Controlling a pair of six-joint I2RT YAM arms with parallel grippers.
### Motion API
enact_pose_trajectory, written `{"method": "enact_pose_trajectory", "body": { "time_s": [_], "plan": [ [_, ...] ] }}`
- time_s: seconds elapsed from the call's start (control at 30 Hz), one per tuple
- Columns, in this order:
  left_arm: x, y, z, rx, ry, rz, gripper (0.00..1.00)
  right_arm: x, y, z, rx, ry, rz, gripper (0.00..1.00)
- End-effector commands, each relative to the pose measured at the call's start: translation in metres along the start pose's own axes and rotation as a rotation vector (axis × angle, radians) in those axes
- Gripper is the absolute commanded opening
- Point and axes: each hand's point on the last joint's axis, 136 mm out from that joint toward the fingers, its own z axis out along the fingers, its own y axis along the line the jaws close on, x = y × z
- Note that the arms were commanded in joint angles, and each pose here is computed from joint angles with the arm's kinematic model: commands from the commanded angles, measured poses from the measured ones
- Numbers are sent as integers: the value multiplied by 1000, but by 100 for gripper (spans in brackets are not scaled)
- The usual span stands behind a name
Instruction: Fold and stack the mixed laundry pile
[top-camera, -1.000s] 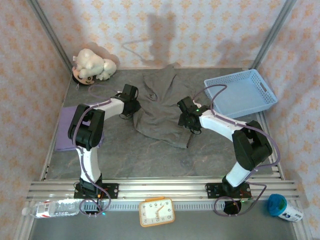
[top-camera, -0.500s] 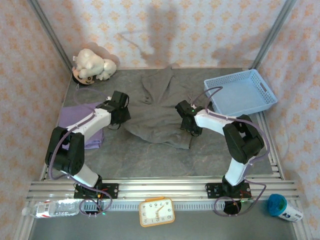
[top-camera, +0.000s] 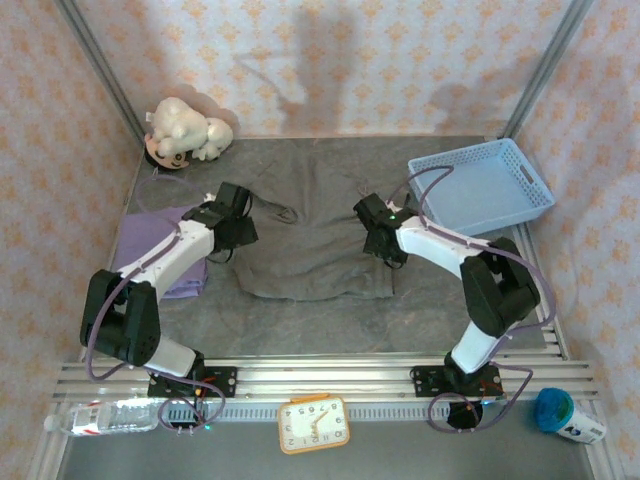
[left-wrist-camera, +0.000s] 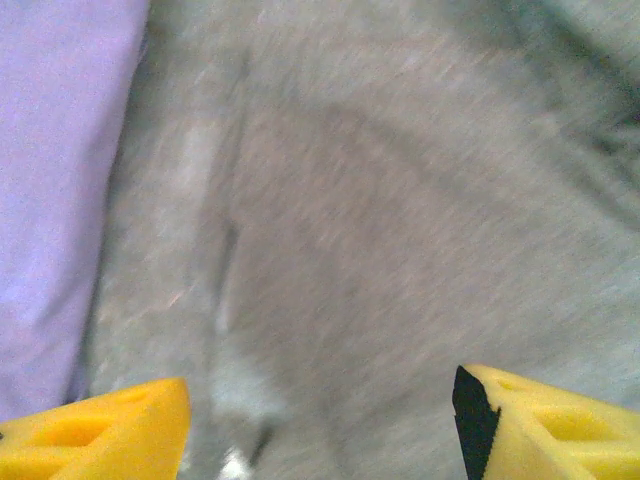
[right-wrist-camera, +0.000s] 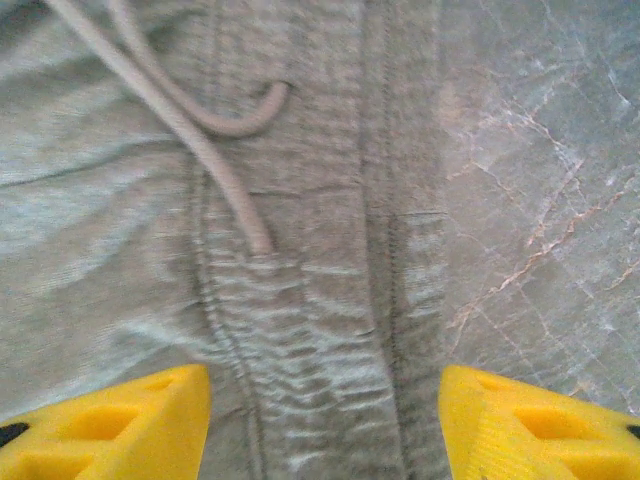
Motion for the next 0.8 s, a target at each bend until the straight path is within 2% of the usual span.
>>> {"method": "enact_pose_trajectory", "body": {
  "time_s": [0.0,0.2,0.33,0.47,0.53,0.67,0.77],
  "plan": [
    [-11,-22,20,49,7,-38,70,1,27,-19,-90,-24,-39,62],
    [-9,-24,55,-8,35,-23,69,22,34,8,-109,53,6,62],
    [-4,-15,72,-69,46,-2,69,19,7,32,-42,103,117,60],
    [13,1,90,-131,107,-7,68,6,-27,42,35,92,174,60],
    [27,7,91,-141,142,-21,68,2,-35,44,43,97,177,60],
    [68,5,80,-39,215,-109,68,-7,-32,38,27,89,133,60],
    [68,5,58,9,188,-139,68,-18,-25,28,1,71,113,61]
  ]
}}
